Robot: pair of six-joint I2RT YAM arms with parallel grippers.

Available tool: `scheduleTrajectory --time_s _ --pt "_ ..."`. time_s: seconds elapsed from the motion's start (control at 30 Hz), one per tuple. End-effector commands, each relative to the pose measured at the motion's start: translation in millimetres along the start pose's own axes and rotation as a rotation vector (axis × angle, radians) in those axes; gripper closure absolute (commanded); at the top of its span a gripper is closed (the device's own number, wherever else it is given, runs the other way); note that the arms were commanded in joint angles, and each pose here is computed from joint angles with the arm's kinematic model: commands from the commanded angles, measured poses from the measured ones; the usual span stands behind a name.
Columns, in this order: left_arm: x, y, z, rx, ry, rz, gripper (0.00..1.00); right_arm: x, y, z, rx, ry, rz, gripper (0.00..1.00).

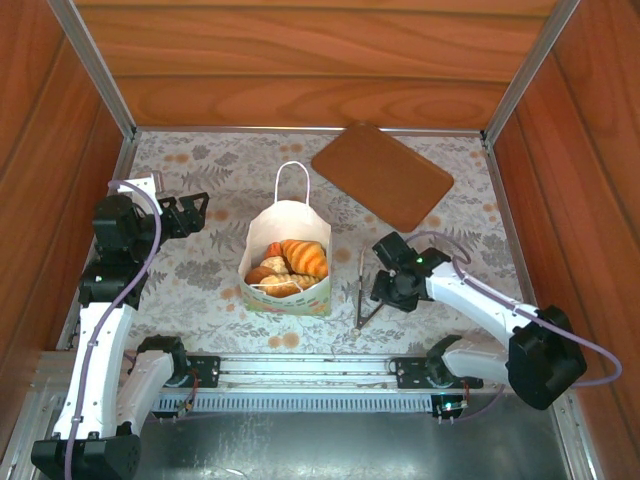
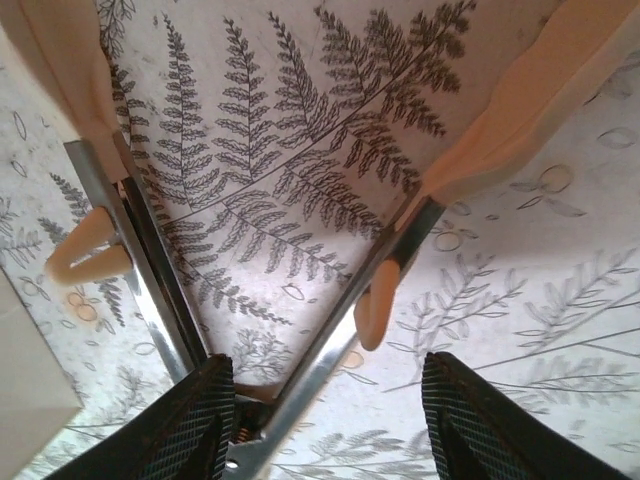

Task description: Take the fake bread out of the paper bag

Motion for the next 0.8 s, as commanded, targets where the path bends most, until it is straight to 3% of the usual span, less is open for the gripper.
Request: scheduleTrajectory --time_s 0.0,0.17,0.4,0.77 --pt "-1.1 2.4 -4.3 -0.01 0.006 0.009 0.09 0.3 -2.2 10.0 0.017 0.055 0.131 0.47" --pt "-0.1 1.1 -4.5 -0.012 0.013 0.01 0.09 -2.0 -3.5 23.2 0.048 0.009 0.127 0.56" --pt "-2.4 3.9 -5.9 -0.016 0.003 0.011 0.09 -22.8 12.7 14.5 -0.048 -0.124 0.094 0.82" --pt "-2.2 4.0 -5.8 -0.016 0.004 0.019 0.09 -61.9 51.8 -15.7 -0.129 -0.161 0.161 0.86"
Point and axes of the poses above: each hand's point on the last joint's axis, 136 mm out from that joint toward the fingers, its own z axis out along the fingers, its own x axis along the line the jaws close on, y = z × x, the point moved 10 cm from there along -z, back along the fingers, and after that the axes turned 3 degrees about z, right-handed, at the moved point
